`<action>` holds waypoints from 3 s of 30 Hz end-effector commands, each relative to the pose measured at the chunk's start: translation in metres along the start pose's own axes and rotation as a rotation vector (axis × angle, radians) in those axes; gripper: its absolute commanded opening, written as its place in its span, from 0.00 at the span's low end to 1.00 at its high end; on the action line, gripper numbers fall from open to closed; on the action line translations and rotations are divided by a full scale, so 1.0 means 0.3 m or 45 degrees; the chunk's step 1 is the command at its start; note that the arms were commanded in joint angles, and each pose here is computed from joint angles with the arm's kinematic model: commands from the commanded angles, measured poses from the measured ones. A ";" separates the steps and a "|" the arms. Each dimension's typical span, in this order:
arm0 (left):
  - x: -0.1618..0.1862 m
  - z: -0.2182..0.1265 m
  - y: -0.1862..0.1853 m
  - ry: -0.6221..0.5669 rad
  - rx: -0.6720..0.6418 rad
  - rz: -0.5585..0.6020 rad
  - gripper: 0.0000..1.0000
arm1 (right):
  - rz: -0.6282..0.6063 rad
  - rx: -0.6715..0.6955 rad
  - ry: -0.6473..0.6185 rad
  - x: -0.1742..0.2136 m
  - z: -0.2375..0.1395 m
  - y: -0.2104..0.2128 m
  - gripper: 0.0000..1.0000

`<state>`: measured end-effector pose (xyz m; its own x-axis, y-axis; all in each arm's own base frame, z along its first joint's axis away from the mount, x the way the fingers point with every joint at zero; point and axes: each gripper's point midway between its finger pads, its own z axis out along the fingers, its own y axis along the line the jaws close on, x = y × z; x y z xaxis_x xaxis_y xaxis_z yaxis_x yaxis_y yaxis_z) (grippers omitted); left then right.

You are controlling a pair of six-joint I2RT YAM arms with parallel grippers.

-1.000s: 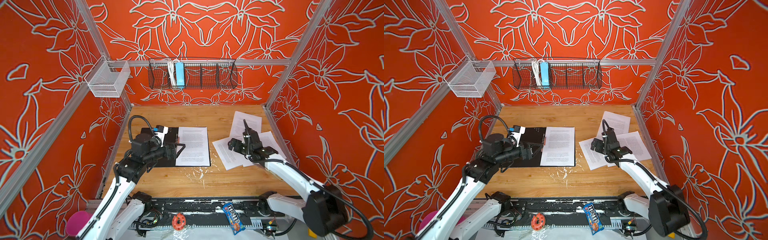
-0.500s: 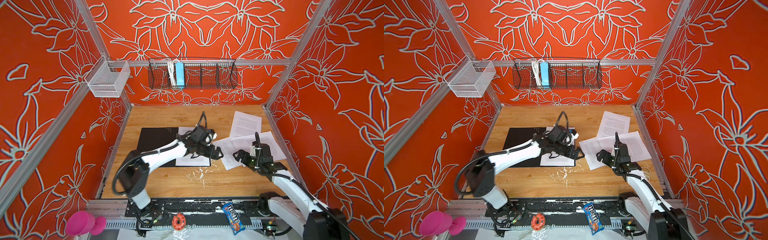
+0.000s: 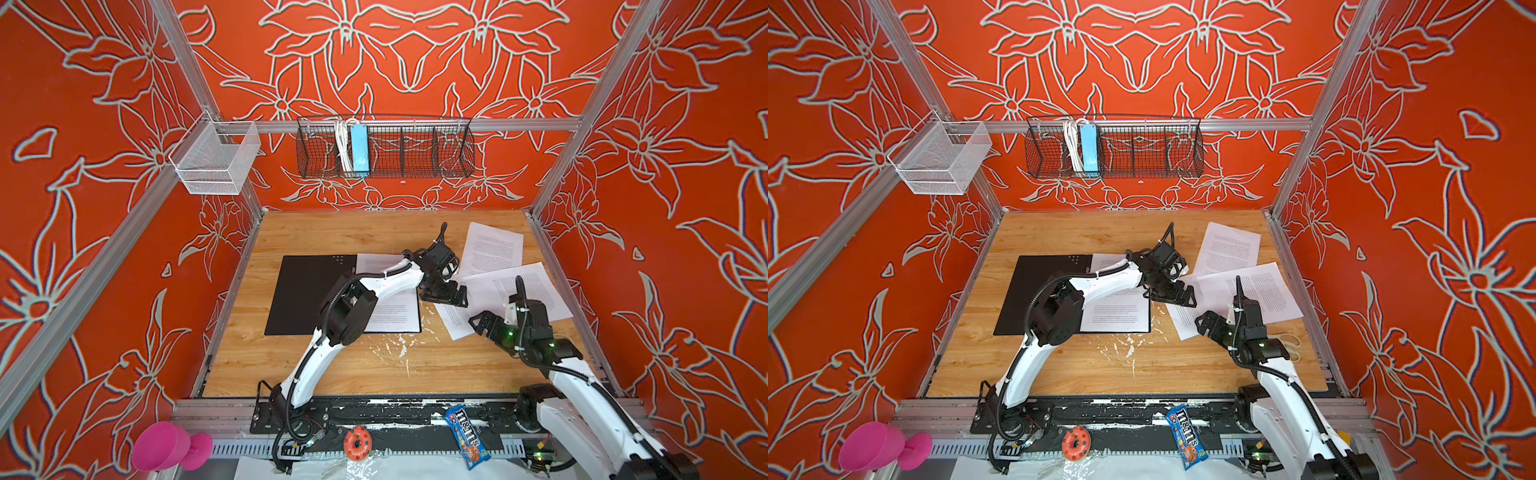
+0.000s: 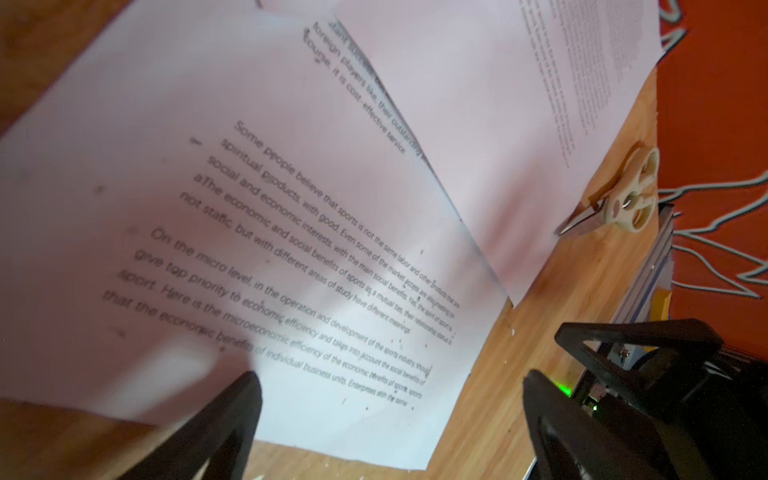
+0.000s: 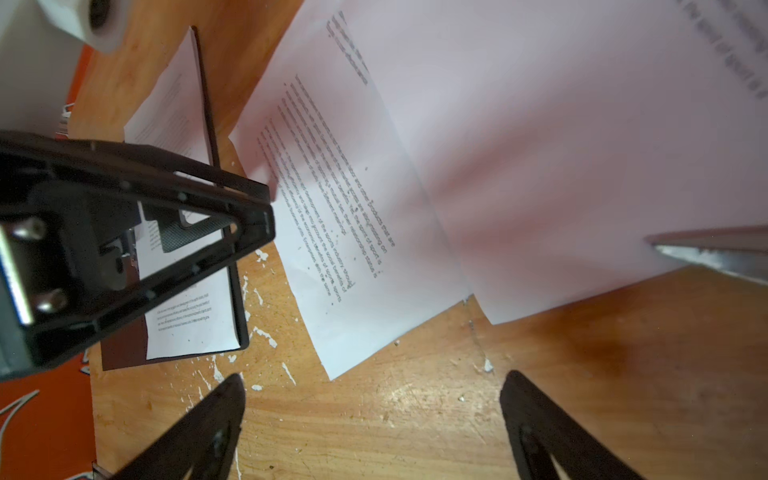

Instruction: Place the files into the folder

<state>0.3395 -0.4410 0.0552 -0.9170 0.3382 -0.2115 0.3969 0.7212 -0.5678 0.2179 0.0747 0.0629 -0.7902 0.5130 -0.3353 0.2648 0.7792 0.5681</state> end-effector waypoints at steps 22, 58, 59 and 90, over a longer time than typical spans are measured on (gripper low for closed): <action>0.331 0.096 0.024 0.228 -0.075 -0.071 0.98 | 0.088 0.249 -0.036 -0.092 0.098 -0.101 0.97; 0.238 -0.058 -0.176 0.128 0.277 -0.010 0.98 | 0.174 0.158 0.019 -0.077 0.052 -0.050 0.98; 0.239 -0.056 -0.158 0.129 0.264 -0.017 0.98 | 0.180 0.149 0.027 -0.068 0.054 -0.051 0.98; 0.300 0.072 0.057 0.275 0.128 -0.077 0.98 | 0.031 -0.049 0.010 -0.206 0.163 0.081 0.98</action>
<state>0.2733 -0.4295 0.0537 -0.9024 0.4166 -0.1100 0.3644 0.6015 -0.7110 0.2861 0.0843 0.0507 -0.7954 0.5491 -0.2568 0.3014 0.7258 0.6183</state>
